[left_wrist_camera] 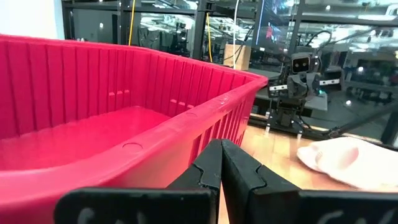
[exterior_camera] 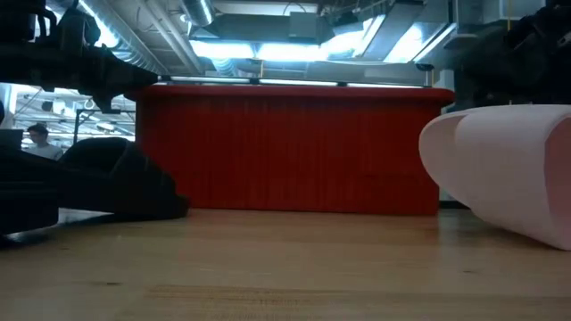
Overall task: Pick and place slides into bin
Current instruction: Put the right pink slide into the red container
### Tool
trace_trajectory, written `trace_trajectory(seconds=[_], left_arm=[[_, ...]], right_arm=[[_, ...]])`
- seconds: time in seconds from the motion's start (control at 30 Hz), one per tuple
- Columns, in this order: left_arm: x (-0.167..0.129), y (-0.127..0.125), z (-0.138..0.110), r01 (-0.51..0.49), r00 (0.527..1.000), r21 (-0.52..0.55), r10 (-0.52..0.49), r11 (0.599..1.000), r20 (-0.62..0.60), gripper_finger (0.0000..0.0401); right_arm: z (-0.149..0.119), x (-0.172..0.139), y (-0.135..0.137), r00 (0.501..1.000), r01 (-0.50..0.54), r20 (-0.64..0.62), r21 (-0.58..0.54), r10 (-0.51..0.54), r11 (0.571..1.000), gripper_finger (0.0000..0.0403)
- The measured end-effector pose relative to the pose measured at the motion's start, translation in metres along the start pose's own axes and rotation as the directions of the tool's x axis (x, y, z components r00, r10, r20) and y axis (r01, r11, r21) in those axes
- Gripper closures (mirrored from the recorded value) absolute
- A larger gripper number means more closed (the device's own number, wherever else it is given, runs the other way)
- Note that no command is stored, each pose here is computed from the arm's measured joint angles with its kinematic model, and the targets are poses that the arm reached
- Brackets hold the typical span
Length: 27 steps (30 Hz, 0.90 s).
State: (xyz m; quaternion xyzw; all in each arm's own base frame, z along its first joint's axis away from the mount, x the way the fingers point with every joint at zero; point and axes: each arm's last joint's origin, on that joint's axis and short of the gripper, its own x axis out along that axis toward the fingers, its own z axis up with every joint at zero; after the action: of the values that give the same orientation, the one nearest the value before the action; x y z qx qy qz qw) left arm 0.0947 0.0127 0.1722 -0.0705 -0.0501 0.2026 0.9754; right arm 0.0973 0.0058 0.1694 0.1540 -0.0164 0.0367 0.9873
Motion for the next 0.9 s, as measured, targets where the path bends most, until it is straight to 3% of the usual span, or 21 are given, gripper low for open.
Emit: trace_trajectory(seconds=[0.13,0.2,0.33,0.47,0.53,0.7,0.8,0.9], left_arm=[[0.000,0.000,0.001,0.003,1.000,-0.019,-0.003,1.000,0.010,0.0399],[0.000,-0.003,0.001,0.115,0.993,-0.019,-0.115,0.993,-0.005,0.0399],[-0.002,-0.011,0.001,0.383,0.921,-0.116,-0.388,0.917,-0.029,0.0399],[-0.004,-0.015,0.001,0.498,0.859,-0.181,-0.511,0.848,-0.035,0.0399],[-0.004,-0.015,0.001,0.489,0.866,-0.155,-0.499,0.858,-0.033,0.0400],[-0.001,-0.010,0.001,0.332,0.943,0.016,-0.331,0.943,-0.021,0.0400],[0.000,-0.009,0.000,0.289,0.957,0.107,-0.288,0.951,-0.030,0.0400],[0.001,-0.008,0.001,0.255,0.967,0.119,-0.253,0.960,-0.027,0.0400]], right_arm=[[0.001,0.000,-0.002,0.997,0.078,0.023,-0.029,-0.077,0.997,0.0389],[0.001,0.000,-0.003,0.994,0.104,0.037,-0.051,-0.102,0.993,0.0397],[0.002,0.000,-0.003,0.993,0.111,0.041,-0.033,-0.109,0.993,0.0393],[0.001,0.000,-0.002,0.996,0.084,0.030,-0.027,-0.084,0.996,0.0393],[0.000,0.000,-0.002,0.999,0.046,0.005,-0.028,-0.046,0.999,0.0398],[-0.001,0.000,0.000,1.000,-0.023,-0.018,-0.009,0.023,1.000,0.0398],[-0.001,0.000,0.001,0.998,-0.055,-0.025,-0.024,0.054,0.998,0.0399],[0.004,0.000,0.003,0.997,-0.073,0.027,-0.025,0.074,0.997,0.0399]])
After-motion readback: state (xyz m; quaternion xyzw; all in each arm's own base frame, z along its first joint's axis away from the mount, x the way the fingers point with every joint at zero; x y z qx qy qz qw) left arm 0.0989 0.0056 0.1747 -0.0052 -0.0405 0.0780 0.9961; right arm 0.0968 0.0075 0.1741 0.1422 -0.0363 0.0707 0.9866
